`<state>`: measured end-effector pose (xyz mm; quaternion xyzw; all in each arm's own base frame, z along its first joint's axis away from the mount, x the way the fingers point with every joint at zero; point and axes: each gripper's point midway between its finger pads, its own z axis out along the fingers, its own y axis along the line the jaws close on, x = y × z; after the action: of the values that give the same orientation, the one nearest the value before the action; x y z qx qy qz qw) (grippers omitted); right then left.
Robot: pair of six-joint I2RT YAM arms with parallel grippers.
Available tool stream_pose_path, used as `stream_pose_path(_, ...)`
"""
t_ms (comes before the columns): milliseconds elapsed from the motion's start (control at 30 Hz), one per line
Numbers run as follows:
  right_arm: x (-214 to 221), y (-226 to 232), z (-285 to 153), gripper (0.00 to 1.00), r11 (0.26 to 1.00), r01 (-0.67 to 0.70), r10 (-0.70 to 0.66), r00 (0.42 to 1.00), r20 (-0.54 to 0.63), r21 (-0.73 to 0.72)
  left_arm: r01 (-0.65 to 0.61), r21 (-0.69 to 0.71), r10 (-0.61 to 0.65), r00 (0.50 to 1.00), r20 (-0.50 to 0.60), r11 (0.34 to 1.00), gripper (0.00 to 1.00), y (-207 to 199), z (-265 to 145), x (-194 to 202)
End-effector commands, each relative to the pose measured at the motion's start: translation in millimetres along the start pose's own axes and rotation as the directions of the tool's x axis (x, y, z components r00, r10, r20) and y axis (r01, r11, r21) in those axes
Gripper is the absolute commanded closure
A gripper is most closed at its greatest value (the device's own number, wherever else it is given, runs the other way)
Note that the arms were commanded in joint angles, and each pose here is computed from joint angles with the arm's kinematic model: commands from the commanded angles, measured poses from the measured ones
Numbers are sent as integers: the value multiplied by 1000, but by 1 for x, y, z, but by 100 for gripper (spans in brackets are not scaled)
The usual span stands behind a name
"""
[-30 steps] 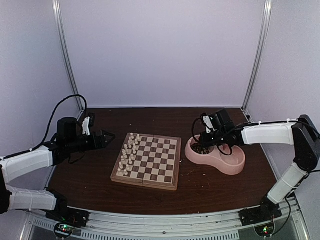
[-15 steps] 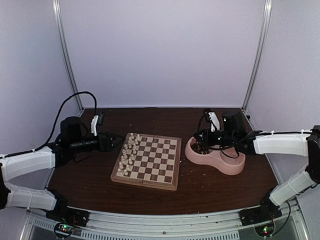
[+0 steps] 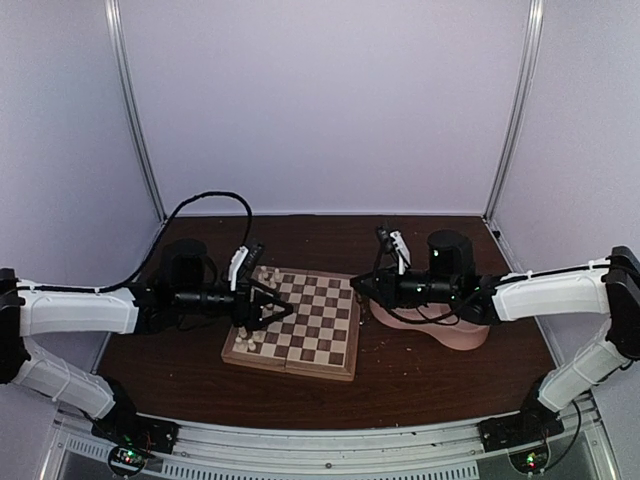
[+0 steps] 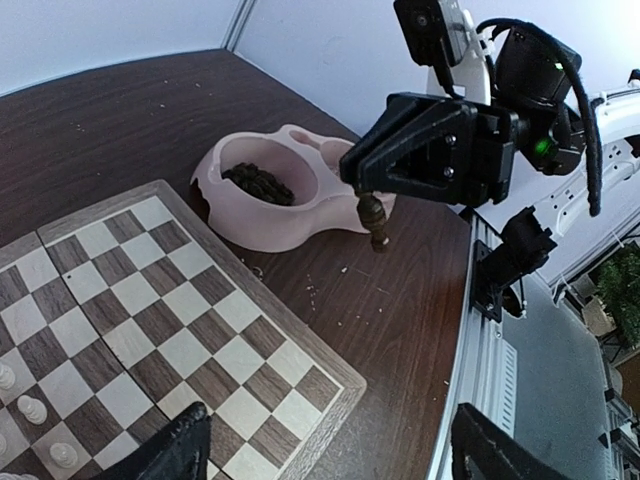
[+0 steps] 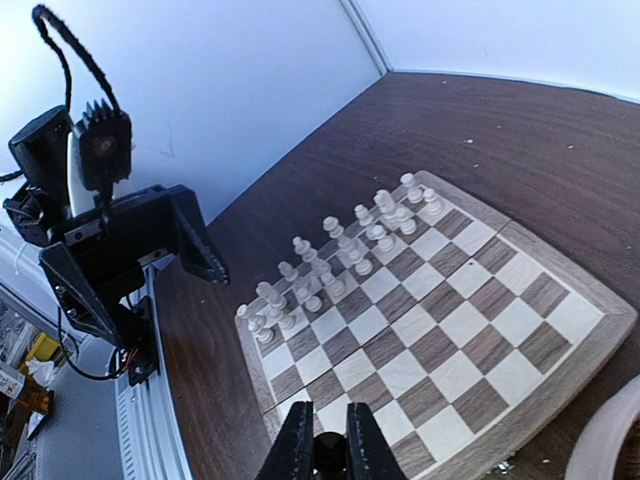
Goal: Set up the chess pieces on the board
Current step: Pass from the right arm to the left
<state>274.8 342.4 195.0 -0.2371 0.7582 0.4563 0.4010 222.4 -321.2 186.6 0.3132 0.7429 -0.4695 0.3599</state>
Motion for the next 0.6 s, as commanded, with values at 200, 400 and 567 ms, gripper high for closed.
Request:
stream_pose_path(200, 13, 50, 25, 90, 988, 34, -37, 999, -22, -150, -55, 97, 53, 998, 23, 994, 22, -21, 44, 1)
stream_pose_path(400, 19, 59, 31, 90, 985, 45, -51, 998, -35, -169, -61, 140, 58, 998, 30, 988, 27, -28, 65, 12)
stream_pose_path(567, 23, 66, 35, 90, 981, 43, -52, 998, -45, -191, -69, 145, 63, 997, 41, 987, 31, -30, 72, 15)
